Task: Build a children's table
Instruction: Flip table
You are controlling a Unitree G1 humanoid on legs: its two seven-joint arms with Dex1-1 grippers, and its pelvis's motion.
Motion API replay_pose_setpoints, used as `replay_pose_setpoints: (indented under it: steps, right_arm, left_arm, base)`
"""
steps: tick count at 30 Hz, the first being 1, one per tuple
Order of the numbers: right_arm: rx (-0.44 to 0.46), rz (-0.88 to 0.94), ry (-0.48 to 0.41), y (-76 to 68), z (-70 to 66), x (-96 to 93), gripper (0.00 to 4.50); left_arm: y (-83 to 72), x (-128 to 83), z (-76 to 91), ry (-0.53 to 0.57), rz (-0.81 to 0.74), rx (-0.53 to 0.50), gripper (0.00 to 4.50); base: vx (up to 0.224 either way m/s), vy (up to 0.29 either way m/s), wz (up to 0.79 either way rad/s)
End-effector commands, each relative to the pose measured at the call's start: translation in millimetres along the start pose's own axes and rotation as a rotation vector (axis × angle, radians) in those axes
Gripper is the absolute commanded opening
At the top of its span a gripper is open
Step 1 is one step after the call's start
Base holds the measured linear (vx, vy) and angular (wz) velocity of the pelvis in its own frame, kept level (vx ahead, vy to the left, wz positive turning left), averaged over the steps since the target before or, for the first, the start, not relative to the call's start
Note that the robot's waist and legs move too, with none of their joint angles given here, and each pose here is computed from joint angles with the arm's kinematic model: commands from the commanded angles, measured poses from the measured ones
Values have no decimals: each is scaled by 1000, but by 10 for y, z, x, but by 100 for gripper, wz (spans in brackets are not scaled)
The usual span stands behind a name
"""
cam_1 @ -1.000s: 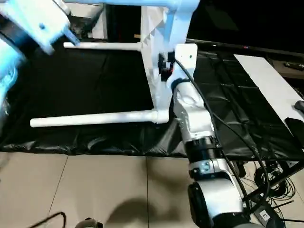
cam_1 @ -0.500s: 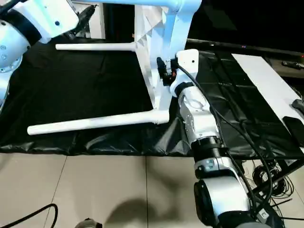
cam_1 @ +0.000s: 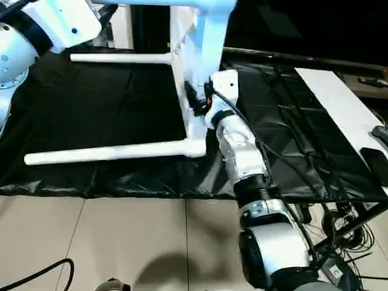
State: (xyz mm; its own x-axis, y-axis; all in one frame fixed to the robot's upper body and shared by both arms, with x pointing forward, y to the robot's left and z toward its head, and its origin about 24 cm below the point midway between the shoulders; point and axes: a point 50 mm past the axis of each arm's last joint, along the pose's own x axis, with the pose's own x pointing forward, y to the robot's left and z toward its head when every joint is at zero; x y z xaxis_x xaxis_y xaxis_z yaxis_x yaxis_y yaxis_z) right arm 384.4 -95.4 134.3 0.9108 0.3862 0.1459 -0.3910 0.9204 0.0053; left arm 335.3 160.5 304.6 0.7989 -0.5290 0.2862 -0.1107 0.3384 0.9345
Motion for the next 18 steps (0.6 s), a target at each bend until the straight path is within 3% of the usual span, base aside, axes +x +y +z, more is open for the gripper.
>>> replay_pose_setpoints:
  steps: [1,10,12,18]
  right_arm:
    - [-8,32,-17,22,-11,-14,367]
    - [-57,37,21,-44,-109,-37,367]
    - [-56,12,25,-68,-115,-29,332]
    - [-55,-45,28,-137,-113,-11,293]
  left_arm:
    - [-107,16,-43,14,-39,-20,280]
    - [-114,-32,-153,49,-53,-5,247]
    - [-113,-44,-168,60,-46,-6,242]
    - [-92,-72,-212,90,-4,-26,238]
  base:
    - [0,0,0]
    - [0,0,0]
    - [0,0,0]
    - [0,0,0]
